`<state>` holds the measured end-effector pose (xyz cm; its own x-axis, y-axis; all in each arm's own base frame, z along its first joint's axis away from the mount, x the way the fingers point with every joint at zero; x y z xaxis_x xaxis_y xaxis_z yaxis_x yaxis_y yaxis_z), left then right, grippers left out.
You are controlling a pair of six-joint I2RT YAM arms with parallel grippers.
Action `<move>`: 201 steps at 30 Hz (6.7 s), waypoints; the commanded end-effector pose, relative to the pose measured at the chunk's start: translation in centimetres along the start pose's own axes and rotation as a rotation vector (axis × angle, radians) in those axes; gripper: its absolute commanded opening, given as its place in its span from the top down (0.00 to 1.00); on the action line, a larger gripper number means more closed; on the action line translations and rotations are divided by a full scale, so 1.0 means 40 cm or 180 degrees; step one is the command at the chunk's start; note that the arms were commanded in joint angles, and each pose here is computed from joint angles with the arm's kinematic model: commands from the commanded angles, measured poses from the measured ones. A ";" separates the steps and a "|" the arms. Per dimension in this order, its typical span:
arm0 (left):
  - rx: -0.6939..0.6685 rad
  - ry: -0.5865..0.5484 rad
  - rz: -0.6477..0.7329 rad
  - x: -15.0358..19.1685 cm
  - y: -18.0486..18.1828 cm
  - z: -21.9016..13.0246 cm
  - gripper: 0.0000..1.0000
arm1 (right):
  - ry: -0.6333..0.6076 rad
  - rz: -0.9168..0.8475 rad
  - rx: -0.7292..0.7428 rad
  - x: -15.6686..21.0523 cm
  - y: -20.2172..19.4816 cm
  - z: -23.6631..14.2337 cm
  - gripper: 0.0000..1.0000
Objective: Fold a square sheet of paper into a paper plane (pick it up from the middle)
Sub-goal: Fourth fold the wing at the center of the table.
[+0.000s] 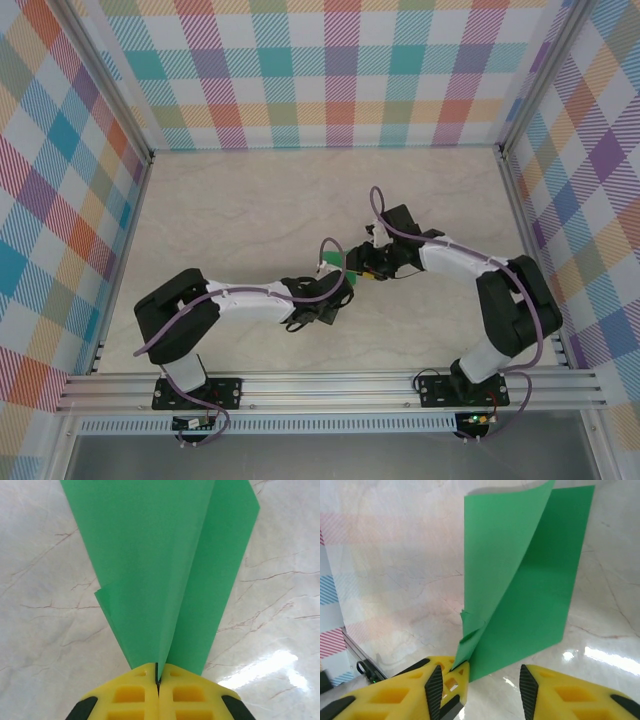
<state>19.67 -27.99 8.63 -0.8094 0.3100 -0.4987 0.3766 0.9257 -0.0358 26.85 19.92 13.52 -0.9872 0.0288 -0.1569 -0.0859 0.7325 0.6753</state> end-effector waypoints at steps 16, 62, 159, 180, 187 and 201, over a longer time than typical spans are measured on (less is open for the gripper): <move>0.1151 0.0072 -0.0859 -0.005 0.065 0.012 1.00 | 0.0085 -0.0082 -0.0385 0.028 0.005 0.016 0.62; 0.1066 0.0181 -0.1490 0.063 0.141 0.041 0.87 | 0.0537 -0.0008 -0.0296 -0.031 0.001 0.228 0.84; 0.1328 0.0093 -0.2031 -0.023 0.134 0.070 0.93 | 0.0505 -0.0136 -0.0420 -0.024 0.043 0.175 0.81; 0.1513 0.0048 -0.2023 -0.033 0.124 0.044 0.85 | 0.0697 0.0019 -0.0123 0.005 -0.035 0.241 0.83; 0.1638 -0.0040 -0.2023 -0.060 0.117 0.015 0.80 | 0.0672 0.0006 -0.0119 0.007 -0.037 0.238 0.83; 0.1672 0.0063 -0.2035 -0.038 0.117 0.032 0.90 | 0.0679 0.0008 -0.0097 0.010 -0.040 0.238 0.83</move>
<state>23.44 -24.60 8.26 -0.9379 -0.2488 -0.2417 -0.0137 0.7226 -0.6911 28.57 25.81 6.70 -0.9935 -0.1133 -0.0080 -0.0825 0.6709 0.7370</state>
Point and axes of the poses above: each hand's point on the last joint's axis, 136 mm out from that joint toward the fingers, its own z axis out along the fingers, its own y axis along the line the jaws close on, x = y × z, the point moved 7 cm from there along -z, back along the fingers, and after that the axes turned 2 degrees about -z, right-handed, at the moved point
